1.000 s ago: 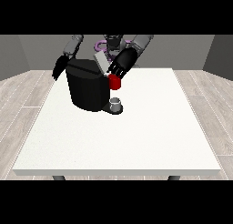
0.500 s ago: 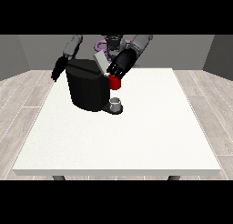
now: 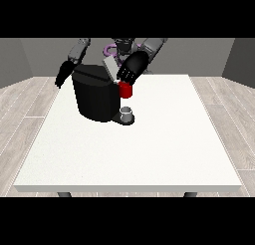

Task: Insert the coffee pod into the coffee machine and close the lid

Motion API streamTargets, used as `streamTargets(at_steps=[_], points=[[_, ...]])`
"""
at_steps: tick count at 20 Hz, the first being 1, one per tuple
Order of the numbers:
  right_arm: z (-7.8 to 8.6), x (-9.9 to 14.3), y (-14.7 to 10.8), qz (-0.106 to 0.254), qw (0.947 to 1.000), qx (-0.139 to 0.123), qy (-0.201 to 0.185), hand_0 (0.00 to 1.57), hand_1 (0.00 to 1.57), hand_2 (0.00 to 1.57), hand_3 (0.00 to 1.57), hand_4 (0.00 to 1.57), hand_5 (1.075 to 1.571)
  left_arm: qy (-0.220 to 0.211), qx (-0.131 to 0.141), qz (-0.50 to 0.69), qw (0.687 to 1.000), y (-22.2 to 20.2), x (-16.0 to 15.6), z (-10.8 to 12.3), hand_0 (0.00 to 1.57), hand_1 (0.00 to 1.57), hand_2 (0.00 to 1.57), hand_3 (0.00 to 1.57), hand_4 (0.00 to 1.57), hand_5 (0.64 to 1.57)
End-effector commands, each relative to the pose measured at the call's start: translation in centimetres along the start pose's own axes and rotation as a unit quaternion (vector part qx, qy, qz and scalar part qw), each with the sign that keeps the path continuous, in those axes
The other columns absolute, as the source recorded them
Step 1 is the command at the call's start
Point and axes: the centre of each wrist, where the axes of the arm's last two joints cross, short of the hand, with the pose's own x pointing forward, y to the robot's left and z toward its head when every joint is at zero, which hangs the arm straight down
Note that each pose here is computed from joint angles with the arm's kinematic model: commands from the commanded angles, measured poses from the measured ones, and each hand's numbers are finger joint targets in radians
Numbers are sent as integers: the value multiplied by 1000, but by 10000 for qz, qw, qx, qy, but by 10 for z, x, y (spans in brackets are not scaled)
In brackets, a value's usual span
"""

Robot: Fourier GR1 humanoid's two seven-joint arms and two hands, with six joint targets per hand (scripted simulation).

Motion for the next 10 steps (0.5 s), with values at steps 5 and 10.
streamTargets(at_steps=[5,10], points=[[-1,1,-3,-163,9997,-64,-181,0,0,0,0,0,1571,-41,257,-602,9978,12,-7,6,1160,1160,1178,1050,0,1571],[2,2,-4,-113,9999,55,-104,0,0,0,0,0,1571,-68,115,-297,9995,-5,-16,5,1117,1117,1136,985,0,1571]])
